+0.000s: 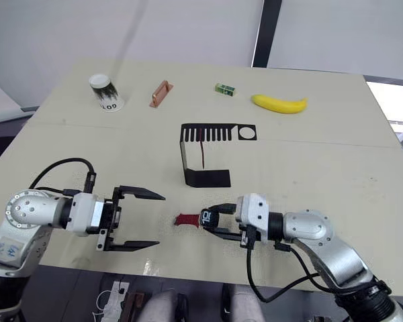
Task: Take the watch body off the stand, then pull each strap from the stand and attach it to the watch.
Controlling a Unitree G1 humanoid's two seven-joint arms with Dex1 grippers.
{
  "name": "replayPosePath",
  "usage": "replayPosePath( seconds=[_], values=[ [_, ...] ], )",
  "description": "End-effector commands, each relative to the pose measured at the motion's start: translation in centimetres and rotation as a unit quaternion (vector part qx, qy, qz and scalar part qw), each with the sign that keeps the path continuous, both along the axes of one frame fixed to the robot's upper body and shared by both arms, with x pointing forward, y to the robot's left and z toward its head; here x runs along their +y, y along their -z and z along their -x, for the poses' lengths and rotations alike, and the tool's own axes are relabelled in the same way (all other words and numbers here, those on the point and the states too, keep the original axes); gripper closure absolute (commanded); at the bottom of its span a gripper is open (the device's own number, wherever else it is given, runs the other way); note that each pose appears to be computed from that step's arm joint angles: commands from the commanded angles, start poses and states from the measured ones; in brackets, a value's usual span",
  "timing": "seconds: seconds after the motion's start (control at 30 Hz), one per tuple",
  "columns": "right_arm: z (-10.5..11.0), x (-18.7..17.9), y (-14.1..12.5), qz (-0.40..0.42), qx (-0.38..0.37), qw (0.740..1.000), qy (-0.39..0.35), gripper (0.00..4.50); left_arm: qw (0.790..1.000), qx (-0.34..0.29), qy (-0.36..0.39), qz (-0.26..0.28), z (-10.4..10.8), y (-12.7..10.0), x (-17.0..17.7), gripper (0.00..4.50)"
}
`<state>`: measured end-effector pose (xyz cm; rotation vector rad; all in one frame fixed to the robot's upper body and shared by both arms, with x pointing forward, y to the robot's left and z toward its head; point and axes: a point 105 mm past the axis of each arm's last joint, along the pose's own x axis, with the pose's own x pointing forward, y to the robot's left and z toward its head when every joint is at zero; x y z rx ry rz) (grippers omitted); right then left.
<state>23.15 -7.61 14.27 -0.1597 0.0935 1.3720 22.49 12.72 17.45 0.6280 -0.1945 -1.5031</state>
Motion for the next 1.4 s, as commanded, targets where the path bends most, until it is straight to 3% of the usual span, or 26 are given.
replayPosePath(
  seconds=[0.03,0.23,0.6,0.7,0.73,0.77,1.4],
  values=[
    [0.8,0.0,-0.5,-0.008,0.107,0.994,-0.008,2.97,0.999,-0.043,0.013,-0.025,0.3,0.3,-1.0,0.0],
    [0.5,0.6,-1.0,-0.027,0.214,0.976,0.016,2.97,0.997,-0.076,-0.006,-0.015,-0.5,0.3,-3.2,0.0],
    [0.2,1.4,-1.3,-0.019,0.247,0.968,0.039,2.97,0.998,-0.053,-0.017,-0.011,-0.4,1.4,-3.9,0.0],
    [0.3,1.6,-1.5,-0.021,0.25,0.967,0.039,2.97,0.998,-0.063,-0.017,-0.019,-0.4,1.7,-4.0,0.73],
    [0.3,1.6,-1.5,-0.021,0.252,0.967,0.038,2.97,0.997,-0.066,-0.02,-0.019,-0.5,1.7,-4.0,1.21],
    [0.3,1.6,-1.5,-0.021,0.253,0.966,0.038,2.97,0.997,-0.065,-0.022,-0.019,-0.6,1.8,-4.0,1.27],
    [0.5,1.7,-0.8,-0.022,0.274,0.96,0.045,2.97,0.996,-0.068,-0.048,-0.025,-1.4,2.0,-4.1,1.27]
  ],
)
